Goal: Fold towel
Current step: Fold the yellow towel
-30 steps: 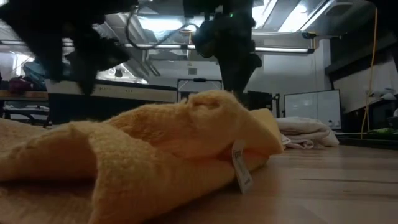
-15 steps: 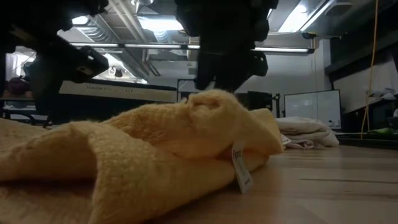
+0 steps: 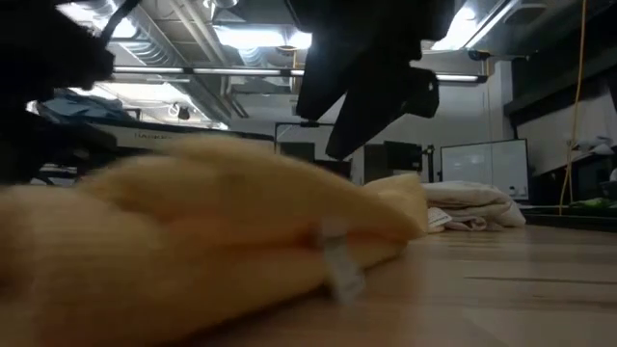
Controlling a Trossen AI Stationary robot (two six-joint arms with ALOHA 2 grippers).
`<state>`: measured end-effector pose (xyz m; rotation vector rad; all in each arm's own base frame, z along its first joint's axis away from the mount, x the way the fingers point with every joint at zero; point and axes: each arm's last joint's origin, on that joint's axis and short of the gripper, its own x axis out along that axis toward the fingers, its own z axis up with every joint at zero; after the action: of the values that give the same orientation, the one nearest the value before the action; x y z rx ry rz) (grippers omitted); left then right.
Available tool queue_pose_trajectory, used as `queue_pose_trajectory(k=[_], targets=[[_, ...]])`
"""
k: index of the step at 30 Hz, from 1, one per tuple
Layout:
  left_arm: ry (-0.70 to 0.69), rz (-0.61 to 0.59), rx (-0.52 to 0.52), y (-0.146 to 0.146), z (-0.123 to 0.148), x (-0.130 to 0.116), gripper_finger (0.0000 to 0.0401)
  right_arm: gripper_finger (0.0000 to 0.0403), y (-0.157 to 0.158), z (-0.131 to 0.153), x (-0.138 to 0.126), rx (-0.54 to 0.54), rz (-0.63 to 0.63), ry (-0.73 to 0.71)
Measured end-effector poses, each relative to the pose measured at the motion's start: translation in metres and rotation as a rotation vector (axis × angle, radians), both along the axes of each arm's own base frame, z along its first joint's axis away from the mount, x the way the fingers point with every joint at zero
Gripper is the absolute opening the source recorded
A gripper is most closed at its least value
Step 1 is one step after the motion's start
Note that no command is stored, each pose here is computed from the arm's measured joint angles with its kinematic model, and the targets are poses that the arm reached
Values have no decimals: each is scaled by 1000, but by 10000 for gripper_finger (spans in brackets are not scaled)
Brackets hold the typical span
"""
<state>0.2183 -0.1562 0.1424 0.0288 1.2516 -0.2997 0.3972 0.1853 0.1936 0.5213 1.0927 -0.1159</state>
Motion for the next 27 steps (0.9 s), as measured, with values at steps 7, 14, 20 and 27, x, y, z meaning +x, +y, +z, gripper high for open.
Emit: queue_pose_trajectory(k=[7, 14, 20, 27], targets=[[117, -13, 71, 1, -2, -19, 164, 204, 17, 1, -7, 6, 42, -12], [246, -27, 135, 2, -4, -35, 164, 204, 26, 1, -12, -13, 56, -17], [268, -16, 127, -5, 10, -32, 164, 204, 17, 2, -8, -167, -53, -92], [266, -22, 132, -9, 33, -23, 164, 204, -21, -5, -12, -270, -320, 58]])
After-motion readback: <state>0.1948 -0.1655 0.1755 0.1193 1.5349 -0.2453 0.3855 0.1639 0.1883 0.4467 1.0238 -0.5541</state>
